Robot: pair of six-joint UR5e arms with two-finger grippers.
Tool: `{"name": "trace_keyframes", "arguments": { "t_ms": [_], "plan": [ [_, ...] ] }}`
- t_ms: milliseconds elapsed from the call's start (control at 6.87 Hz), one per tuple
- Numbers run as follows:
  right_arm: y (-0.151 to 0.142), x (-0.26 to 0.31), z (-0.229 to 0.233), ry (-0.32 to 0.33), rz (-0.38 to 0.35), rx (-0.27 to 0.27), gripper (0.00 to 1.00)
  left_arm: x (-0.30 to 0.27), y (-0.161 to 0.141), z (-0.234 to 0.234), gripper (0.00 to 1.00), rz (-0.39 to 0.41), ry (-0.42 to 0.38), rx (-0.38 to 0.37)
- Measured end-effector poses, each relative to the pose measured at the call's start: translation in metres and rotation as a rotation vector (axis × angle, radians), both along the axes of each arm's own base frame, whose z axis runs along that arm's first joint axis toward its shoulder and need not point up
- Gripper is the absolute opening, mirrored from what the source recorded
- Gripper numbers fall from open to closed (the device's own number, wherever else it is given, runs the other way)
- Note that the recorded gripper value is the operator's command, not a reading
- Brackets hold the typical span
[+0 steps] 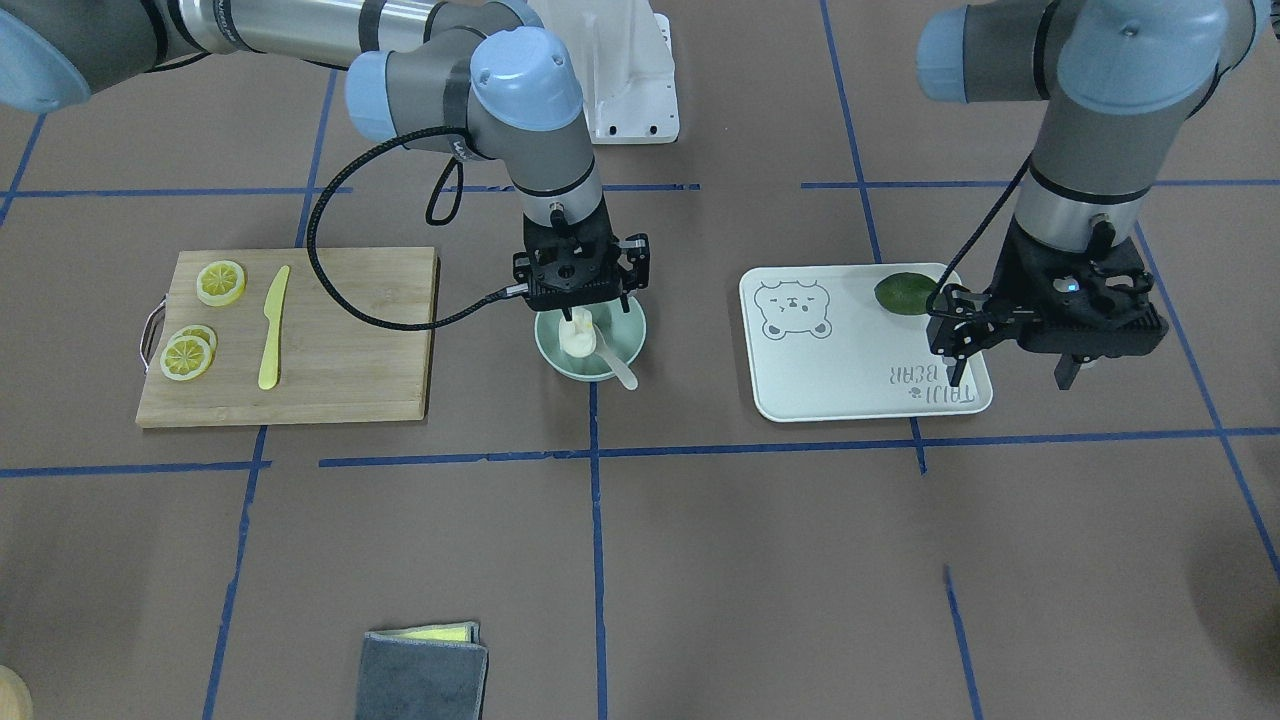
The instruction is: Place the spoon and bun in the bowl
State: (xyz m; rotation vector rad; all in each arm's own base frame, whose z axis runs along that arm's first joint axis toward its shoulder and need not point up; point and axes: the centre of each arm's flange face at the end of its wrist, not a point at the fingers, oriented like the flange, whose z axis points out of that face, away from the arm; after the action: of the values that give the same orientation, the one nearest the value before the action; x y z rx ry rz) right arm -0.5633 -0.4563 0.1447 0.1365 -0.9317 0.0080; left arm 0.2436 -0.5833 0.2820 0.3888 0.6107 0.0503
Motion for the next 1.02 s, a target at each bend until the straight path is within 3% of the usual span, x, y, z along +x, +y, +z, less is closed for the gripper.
{"name": "trace_keyframes", "arguments": {
  "t_ms": [291,583,1019],
  "plan": [
    [0.0,0.001,-0.007,-0.007,0.001,0.005,1.0,-0.031,-0.01,0.014,1.0,0.015,-0.042,0.028],
    [-0.019,0.023,-0.001,0.019,0.023,-0.004,1.0,-0.064,-0.02,0.03,1.0,0.036,-0.088,0.047],
    [-0.045,0.154,0.043,0.116,-0.014,0.024,1.0,-0.104,-0.016,0.064,1.0,0.135,-0.031,0.002]
  ]
}}
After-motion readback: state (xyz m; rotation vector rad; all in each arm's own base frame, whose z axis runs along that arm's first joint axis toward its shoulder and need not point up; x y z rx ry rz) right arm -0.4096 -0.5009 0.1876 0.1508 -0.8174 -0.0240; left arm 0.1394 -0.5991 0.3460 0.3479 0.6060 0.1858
